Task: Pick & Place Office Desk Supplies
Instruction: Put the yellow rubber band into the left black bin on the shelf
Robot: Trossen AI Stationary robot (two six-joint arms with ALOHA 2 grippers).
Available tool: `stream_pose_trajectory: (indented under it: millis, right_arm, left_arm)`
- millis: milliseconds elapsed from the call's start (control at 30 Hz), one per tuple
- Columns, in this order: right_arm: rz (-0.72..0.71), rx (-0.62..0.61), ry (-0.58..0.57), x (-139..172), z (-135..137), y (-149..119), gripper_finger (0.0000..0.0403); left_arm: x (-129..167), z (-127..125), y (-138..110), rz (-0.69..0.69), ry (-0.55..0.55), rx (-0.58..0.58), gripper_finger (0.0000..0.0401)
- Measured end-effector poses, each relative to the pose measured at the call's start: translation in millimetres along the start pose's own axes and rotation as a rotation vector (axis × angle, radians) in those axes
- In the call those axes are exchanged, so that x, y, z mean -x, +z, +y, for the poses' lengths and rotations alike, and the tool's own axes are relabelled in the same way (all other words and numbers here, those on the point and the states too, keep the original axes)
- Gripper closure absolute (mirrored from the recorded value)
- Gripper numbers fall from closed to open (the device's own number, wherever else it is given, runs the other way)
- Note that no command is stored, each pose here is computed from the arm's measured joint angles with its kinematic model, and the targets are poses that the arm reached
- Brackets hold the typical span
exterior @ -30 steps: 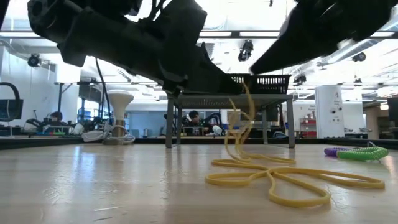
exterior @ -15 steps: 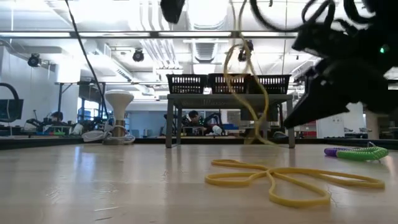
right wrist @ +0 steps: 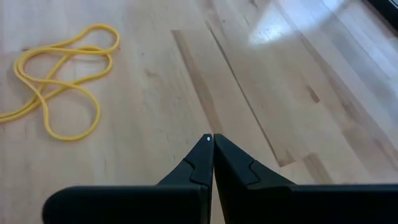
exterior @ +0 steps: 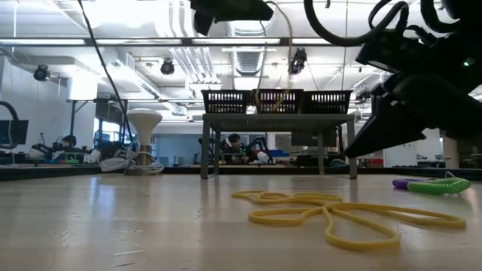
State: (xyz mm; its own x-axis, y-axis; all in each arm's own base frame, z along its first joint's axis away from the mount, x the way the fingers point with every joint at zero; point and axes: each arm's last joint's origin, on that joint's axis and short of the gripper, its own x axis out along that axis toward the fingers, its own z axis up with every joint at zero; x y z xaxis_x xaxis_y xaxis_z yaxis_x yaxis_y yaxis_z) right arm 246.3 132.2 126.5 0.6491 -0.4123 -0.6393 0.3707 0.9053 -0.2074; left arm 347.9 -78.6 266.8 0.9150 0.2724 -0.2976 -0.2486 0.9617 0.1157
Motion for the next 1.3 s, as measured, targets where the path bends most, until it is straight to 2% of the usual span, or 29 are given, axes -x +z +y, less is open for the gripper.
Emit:
stream_pose_trajectory:
  millis: [100, 300, 467, 600, 800, 1000, 1133, 1300]
  right_arm:
    - [-0.007, -0.003, 0.003, 0, 1, 1, 0.0394]
    - [-0.016, -0.003, 0.009, 0, 1, 2, 0.0394]
    - [-0.016, -0.003, 0.009, 0, 1, 2, 0.0394]
    - [-0.017, -0.004, 0.01, 0, 1, 2, 0.0394]
    - [-0.016, -0.003, 0.01, 0, 1, 2, 0.0394]
    - [-0.016, -0.003, 0.011, 0, 1, 2, 0.0394]
    - [-0.016, -0.004, 0.011, 0, 1, 2, 0.0394]
    - [-0.019, -0.007, 0.013, 0, 2, 2, 0.0394]
  left_arm:
    - [-1, 23, 21, 0.015, 0.065, 0.011, 0.0397]
    - [-1, 81, 67, 0.14, 0.211, -0.029, 0.0397]
    - [-3, 136, 80, 0.203, 0.38, -0.035, 0.0398]
    - [-6, 175, 76, 0.225, 0.478, 0.002, 0.0398]
    - [-16, 210, 42, 0.288, 0.493, 0.057, 0.0395]
    - [-21, 222, 14, 0.291, 0.545, 0.124, 0.0394]
    - [-23, 220, 6, 0.303, 0.526, 0.124, 0.0388]
    - [-23, 220, 4, 0.315, 0.449, 0.138, 0.0329]
